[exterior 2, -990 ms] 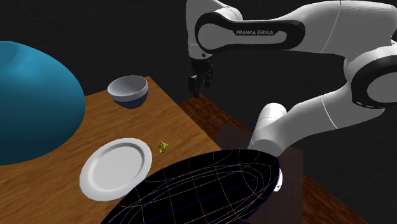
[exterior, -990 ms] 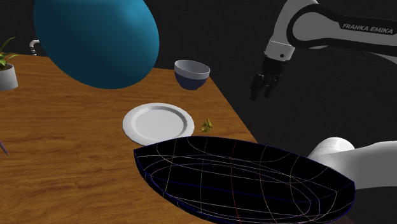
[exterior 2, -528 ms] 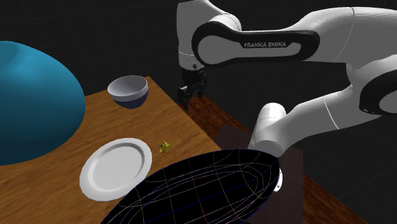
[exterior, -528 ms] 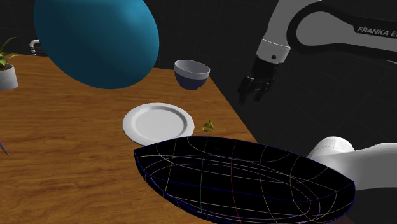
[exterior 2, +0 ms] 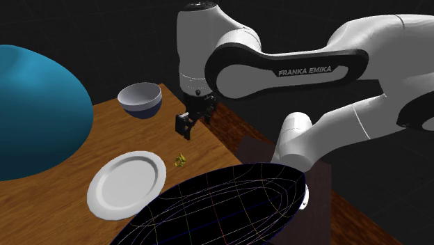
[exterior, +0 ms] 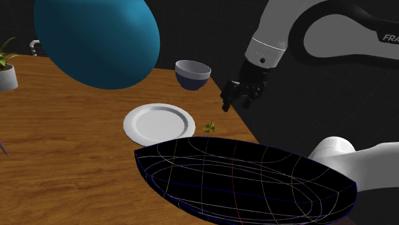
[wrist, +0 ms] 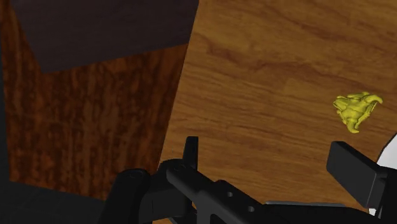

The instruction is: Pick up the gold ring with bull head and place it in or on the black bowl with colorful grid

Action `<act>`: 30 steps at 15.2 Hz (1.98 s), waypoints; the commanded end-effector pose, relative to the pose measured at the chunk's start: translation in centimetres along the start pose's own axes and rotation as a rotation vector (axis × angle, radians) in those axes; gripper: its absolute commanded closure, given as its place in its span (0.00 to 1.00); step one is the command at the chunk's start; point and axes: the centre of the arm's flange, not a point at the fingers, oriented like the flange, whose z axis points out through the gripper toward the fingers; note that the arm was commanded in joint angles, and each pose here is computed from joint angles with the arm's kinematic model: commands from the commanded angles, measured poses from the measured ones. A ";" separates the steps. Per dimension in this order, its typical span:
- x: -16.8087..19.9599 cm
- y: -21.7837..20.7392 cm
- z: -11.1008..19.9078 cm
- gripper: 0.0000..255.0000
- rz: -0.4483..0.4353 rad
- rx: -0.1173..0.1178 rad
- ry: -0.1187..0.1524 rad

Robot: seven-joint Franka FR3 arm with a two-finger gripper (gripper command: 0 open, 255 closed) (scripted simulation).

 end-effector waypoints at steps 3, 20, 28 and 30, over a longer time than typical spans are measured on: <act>-1.3 -5.4 -0.3 0.00 0.034 0.007 0.040; -2.1 -9.5 3.5 0.00 0.060 0.012 0.071; -2.1 -9.5 3.5 1.00 0.060 0.012 0.071; -2.1 -9.5 3.5 1.00 0.060 0.012 0.071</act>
